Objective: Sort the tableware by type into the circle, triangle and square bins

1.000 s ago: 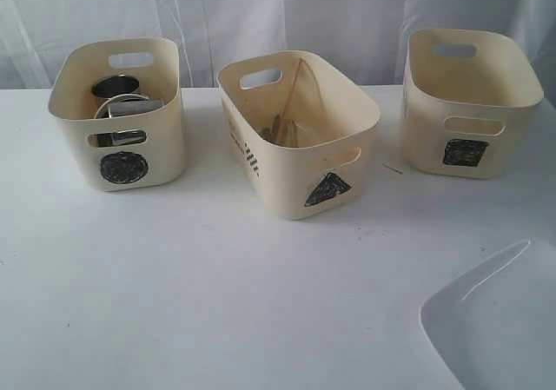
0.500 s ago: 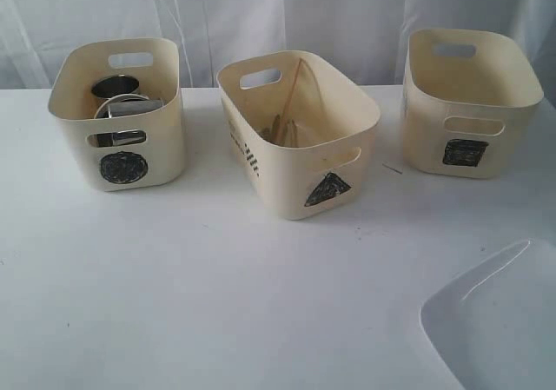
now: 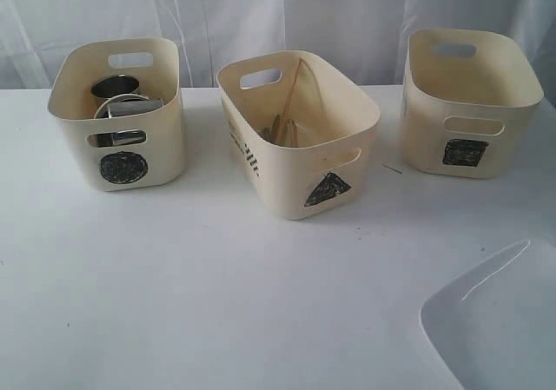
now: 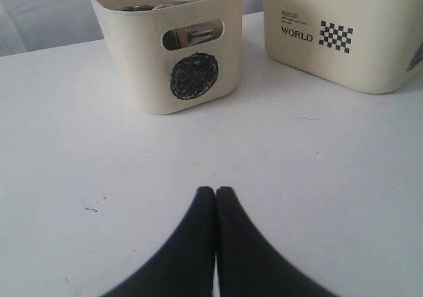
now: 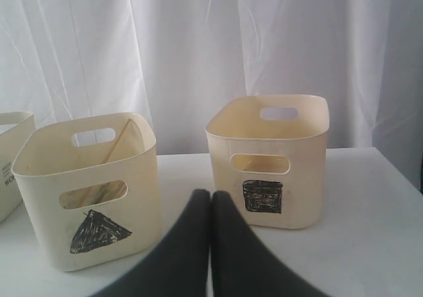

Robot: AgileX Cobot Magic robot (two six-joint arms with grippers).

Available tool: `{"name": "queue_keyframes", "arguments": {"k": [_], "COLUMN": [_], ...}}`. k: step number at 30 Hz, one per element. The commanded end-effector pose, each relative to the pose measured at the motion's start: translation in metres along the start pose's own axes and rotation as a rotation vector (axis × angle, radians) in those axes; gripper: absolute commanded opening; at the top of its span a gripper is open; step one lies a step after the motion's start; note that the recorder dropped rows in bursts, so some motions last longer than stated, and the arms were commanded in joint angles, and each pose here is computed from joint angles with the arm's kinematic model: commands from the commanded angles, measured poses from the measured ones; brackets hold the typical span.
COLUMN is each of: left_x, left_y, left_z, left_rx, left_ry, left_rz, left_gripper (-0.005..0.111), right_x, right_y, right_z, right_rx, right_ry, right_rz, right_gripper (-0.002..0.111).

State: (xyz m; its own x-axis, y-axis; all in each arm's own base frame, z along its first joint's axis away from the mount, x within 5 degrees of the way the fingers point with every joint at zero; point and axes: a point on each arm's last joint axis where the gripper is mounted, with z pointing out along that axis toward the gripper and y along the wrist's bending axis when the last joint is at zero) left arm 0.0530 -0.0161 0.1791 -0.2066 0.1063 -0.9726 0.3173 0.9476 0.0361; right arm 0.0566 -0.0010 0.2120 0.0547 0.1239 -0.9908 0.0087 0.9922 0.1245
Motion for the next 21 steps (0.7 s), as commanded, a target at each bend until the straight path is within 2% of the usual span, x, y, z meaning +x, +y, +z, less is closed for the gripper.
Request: {"name": "queue_keyframes", "arguments": {"k": [1, 4, 10, 16, 21], "left_x": [0.001, 0.001, 0.001, 0.001, 0.001], "left_y": [0.0, 0.0, 0.0, 0.0, 0.0], "left_z": [0.0, 0.0, 0.0, 0.0, 0.0], "left_rx": [-0.001, -0.001, -0.001, -0.001, -0.001], "left_ry": [-0.006, -0.006, -0.006, -0.006, -0.006], "left_rz": [-0.004, -0.004, -0.004, -0.004, -0.004], "left_gripper": [0.0, 0.0, 0.0, 0.0, 0.0], "right_x": [-0.001, -0.008, -0.016, -0.02, -0.034], "right_y": [0.001, 0.002, 0.003, 0.004, 0.006], "right_z": [0.0, -0.001, -0.002, -0.003, -0.008], "right_rx": [-0.013, -0.042, -0.088, -0.11, -0.189], "right_ry": [-0.032, -0.107, -0.184, -0.219, -0.376], "right_rz": [0.051, 0.306, 0.516, 0.568, 0.584], "right_gripper": [0.0, 0.0, 0.0, 0.0, 0.0]}}
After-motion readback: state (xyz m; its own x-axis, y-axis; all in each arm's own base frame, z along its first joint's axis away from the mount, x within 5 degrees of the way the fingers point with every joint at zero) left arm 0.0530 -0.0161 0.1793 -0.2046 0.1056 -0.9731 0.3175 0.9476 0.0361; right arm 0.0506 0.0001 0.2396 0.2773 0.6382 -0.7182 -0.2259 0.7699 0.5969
